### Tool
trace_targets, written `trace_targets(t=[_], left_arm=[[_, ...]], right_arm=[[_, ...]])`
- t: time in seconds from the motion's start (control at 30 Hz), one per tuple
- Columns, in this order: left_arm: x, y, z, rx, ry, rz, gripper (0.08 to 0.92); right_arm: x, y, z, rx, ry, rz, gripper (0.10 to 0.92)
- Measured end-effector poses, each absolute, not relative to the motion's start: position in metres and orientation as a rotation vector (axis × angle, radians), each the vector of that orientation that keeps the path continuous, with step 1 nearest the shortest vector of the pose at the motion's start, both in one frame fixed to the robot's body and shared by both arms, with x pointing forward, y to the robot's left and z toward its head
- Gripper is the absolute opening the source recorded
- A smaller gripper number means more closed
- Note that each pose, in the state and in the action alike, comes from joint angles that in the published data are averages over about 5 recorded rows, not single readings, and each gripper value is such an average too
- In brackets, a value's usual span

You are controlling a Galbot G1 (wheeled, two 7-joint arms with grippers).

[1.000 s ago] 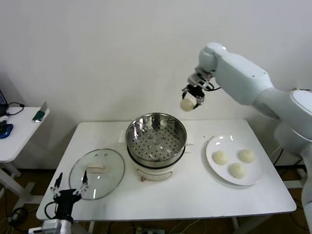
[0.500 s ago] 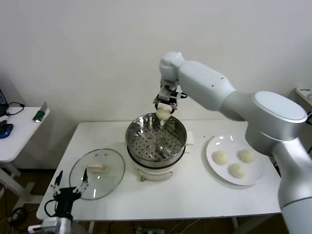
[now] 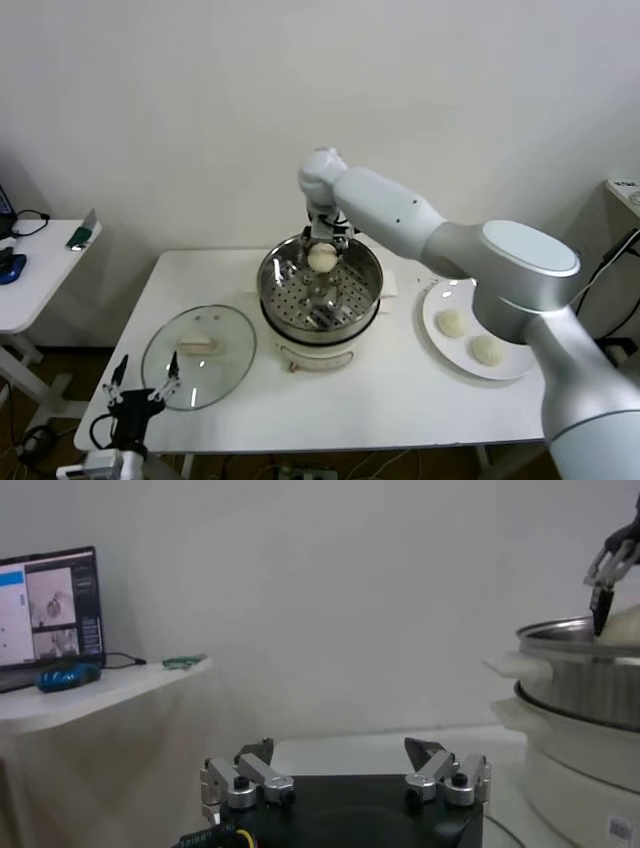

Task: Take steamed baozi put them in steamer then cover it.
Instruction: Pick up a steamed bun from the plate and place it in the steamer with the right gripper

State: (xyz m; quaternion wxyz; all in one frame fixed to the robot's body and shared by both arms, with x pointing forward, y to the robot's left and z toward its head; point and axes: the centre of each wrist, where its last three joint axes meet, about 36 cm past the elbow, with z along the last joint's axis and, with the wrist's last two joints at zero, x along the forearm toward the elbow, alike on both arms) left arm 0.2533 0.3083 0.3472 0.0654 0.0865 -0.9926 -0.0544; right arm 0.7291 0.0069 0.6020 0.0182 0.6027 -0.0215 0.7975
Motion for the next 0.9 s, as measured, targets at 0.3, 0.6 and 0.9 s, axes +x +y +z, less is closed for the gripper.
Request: trace_targets(t=[0.3, 0.6, 0.9], left_arm=[[0.253, 0.309, 0.346, 0.263, -2.994, -0.162, 0.823], [0.252, 0.308, 0.346, 0.268, -2.994, -0.161, 0.823], [0.249, 0.306, 0.348, 0.266, -2.993, -0.170, 0.823]], right_arm=[[0.728, 0.007, 0.593, 1.867, -0.065, 2.481, 0.810], [0.730, -0.001, 0.615, 1.853, -0.101, 2.483, 0.823], [0.742, -0.045, 0.675, 1.833, -0.392, 2.424, 0.823]])
